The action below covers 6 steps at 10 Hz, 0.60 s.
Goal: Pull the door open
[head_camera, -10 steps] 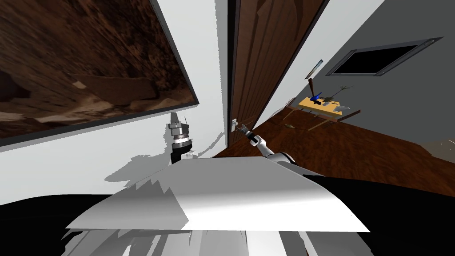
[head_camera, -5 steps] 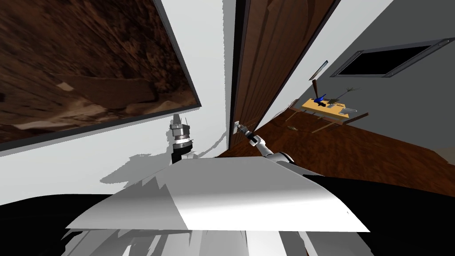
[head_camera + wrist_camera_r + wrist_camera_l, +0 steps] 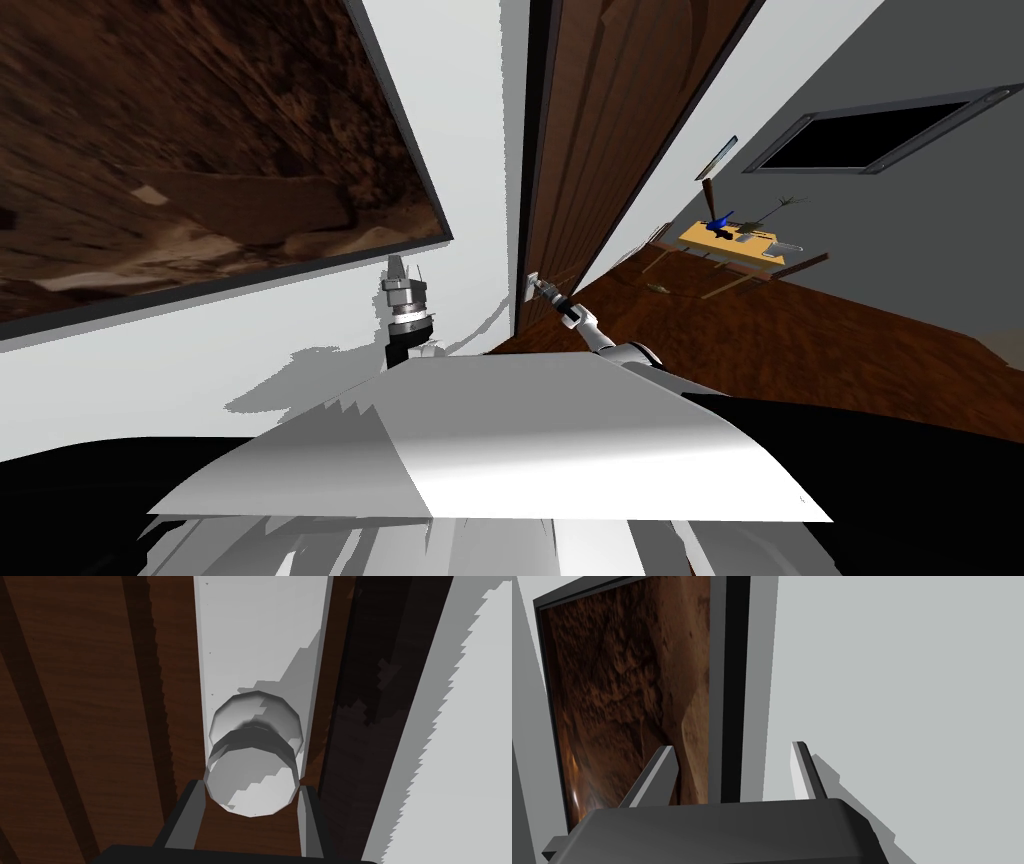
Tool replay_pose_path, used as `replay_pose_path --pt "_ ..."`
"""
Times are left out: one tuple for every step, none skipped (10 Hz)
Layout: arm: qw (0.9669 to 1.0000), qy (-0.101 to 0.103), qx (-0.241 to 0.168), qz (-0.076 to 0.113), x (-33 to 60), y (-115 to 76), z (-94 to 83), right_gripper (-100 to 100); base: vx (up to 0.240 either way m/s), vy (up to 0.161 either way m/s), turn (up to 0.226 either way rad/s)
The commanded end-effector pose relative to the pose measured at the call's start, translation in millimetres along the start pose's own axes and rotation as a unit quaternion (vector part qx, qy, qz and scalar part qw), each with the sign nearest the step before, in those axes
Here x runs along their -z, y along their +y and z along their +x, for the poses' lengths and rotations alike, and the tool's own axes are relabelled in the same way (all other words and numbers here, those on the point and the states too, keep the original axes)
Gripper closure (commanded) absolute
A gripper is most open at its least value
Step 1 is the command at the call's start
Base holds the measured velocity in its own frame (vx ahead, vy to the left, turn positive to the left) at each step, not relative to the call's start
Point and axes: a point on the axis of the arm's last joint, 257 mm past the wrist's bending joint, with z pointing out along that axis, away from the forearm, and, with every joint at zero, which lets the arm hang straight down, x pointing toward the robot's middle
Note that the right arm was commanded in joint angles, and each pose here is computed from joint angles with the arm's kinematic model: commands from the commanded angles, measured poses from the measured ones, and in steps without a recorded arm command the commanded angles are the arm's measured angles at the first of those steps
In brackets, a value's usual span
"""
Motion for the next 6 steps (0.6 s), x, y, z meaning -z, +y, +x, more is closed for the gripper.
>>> replay_pose_path --pt "0.9997 -0.004 -0.021 0.005 -0.5 -2.3 -2.2 100 -0.046 -0.06 0.097" --pt "0.9991 -0.008 -0.04 0.01 -0.9 -4.4 -4.0 100 -0.055 -0.113 0.144" --pt "0.9985 -0.011 -0.052 0.013 -1.1 -5.7 -5.2 100 -0.056 -0.093 0.126" --pt "0.9977 -0.013 -0.064 0.016 -1.4 -7.0 -6.4 100 -0.059 -0.075 0.082" --pt "0.9953 -0.02 -0.092 0.022 -1.8 -10.1 -9.0 100 -0.074 -0.101 0.15" --pt "0.9934 -0.024 -0.109 0.026 -2.1 -12.0 -10.5 100 -0.069 -0.102 0.169"
